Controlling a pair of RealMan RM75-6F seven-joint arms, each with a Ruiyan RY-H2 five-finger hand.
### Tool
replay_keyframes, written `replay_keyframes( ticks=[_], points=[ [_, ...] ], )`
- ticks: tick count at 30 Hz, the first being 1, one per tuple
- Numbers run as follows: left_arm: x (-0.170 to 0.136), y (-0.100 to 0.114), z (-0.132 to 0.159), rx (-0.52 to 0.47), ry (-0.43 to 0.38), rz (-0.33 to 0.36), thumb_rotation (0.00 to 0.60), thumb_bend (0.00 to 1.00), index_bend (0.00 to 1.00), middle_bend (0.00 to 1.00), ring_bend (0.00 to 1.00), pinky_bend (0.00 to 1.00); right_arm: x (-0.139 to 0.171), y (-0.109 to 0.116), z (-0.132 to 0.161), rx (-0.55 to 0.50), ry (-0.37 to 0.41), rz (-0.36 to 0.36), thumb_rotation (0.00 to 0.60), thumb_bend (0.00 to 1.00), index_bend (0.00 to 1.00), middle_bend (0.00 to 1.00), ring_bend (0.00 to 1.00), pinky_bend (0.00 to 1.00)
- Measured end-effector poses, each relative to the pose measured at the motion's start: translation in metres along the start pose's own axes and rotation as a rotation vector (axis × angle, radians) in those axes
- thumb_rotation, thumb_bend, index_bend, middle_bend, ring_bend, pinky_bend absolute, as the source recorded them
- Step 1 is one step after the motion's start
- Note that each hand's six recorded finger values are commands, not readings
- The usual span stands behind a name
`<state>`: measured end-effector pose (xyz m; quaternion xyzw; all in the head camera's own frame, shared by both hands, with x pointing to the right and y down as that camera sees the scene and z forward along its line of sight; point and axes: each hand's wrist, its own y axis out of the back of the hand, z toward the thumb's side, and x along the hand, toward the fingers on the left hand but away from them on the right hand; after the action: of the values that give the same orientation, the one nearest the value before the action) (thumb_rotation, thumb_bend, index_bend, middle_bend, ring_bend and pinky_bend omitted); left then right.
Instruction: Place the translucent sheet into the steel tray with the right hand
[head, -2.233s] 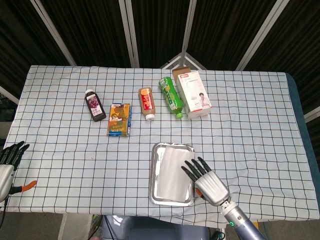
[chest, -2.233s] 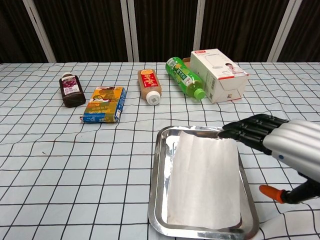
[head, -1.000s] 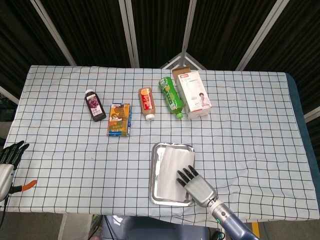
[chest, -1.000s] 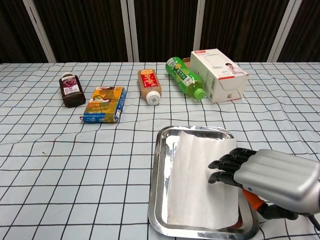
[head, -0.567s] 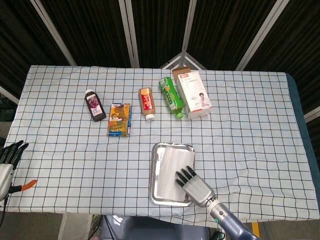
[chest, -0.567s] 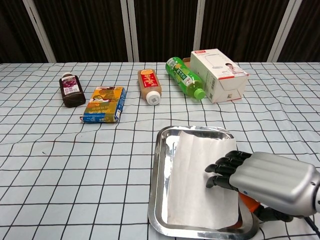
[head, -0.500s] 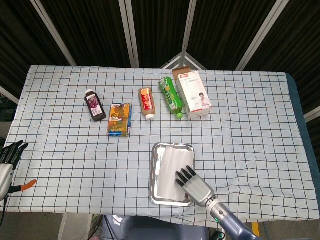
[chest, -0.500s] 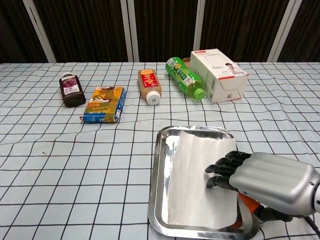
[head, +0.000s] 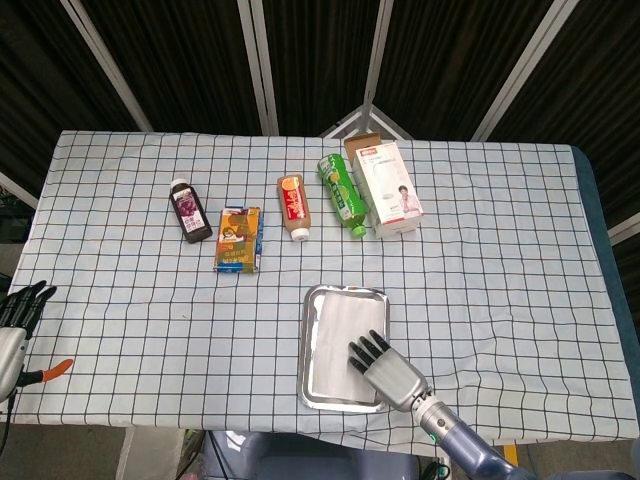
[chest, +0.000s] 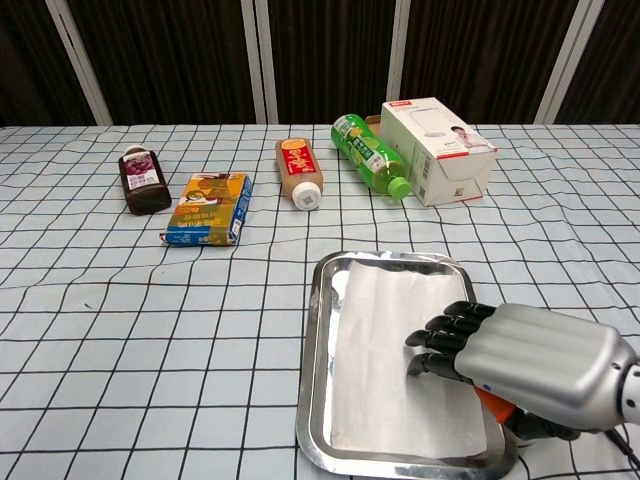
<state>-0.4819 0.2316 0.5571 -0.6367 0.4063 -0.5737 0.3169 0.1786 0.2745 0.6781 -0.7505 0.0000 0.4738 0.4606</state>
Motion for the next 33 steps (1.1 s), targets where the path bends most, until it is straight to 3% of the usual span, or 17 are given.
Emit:
replay_keyframes(
  ticks=[13, 25, 27, 33],
  points=[
    [0.000, 0.000, 0.000, 0.003, 0.003, 0.001, 0.600, 0.00, 0.00, 0.00, 0.00, 0.00, 0.003, 0.003, -0.004, 0.021, 0.000, -0.013, 0.600, 1.00, 0.18, 0.08, 0.00, 0.00],
    [0.000, 0.000, 0.000, 0.001, 0.000, 0.003, 0.600, 0.00, 0.00, 0.00, 0.00, 0.00, 0.014, 0.030, -0.005, 0.009, -0.004, -0.098, 0.600, 0.98, 0.14, 0.08, 0.00, 0.00],
    [-0.001, 0.001, 0.000, 0.001, -0.001, 0.003, 0.600, 0.00, 0.00, 0.00, 0.00, 0.00, 0.017, 0.037, -0.007, 0.005, -0.013, -0.129, 0.600, 0.93, 0.11, 0.08, 0.00, 0.00],
    [-0.002, 0.002, 0.000, 0.000, -0.001, 0.006, 0.600, 0.00, 0.00, 0.00, 0.00, 0.00, 0.032, 0.054, -0.030, -0.048, -0.115, -0.221, 0.600, 0.61, 0.01, 0.05, 0.00, 0.00]
  ],
)
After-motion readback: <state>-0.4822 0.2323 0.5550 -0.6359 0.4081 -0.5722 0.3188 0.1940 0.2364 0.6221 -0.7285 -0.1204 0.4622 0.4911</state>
